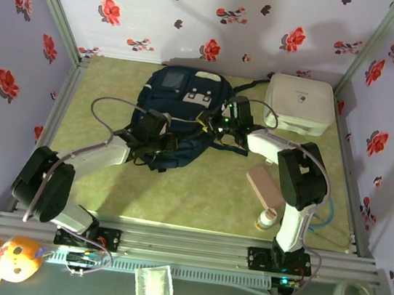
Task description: Pack books, pencil case, and school supplies into a backpack
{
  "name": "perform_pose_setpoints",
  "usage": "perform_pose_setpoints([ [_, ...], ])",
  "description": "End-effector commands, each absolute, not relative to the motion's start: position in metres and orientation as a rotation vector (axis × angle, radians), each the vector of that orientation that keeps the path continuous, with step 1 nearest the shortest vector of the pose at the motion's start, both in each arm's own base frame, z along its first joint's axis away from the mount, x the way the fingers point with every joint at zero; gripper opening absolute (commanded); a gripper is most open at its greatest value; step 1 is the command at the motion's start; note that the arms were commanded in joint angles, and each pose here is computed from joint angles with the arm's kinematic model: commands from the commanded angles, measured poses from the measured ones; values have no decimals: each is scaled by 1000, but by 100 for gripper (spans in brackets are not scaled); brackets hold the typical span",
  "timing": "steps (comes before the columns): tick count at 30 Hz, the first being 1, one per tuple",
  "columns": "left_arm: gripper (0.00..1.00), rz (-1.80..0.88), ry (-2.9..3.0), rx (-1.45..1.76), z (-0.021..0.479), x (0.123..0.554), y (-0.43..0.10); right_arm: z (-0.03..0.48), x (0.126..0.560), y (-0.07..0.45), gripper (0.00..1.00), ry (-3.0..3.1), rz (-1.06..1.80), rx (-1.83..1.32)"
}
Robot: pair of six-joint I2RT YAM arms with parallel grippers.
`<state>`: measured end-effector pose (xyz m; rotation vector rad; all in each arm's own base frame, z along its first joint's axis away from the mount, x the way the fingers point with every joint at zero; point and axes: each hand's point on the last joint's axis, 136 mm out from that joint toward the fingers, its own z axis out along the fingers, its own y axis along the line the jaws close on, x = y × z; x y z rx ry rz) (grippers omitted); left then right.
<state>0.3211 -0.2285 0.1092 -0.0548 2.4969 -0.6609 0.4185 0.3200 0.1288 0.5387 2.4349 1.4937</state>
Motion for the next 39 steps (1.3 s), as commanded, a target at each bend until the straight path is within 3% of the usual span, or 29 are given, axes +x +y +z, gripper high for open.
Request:
perform_pose_setpoints([
  [1, 0, -526, 2478, -171, 103, 328, -178, 140, 438, 285, 8, 2362, 1413, 574],
  [4, 0, -576, 2456, -214, 101, 329, -167, 142, 441, 279, 8, 2340, 1424, 590],
  [9, 0, -701, 2430, -102, 113, 332, -190, 148, 436, 287, 12, 2342, 1479, 565],
  [14, 0, -738, 2424, 25, 123, 331, -217, 148, 427, 291, 37, 2334, 1547, 615],
  [19, 0, -775, 2410, 101, 132, 327, -243, 147, 413, 287, 47, 2320, 1559, 682],
  [33, 0, -826, 2442, 275, 129, 318, -300, 136, 394, 269, 41, 2304, 1478, 825],
  [39, 0, -765, 2450, 309, 127, 315, -291, 140, 398, 269, 24, 2291, 1473, 812],
])
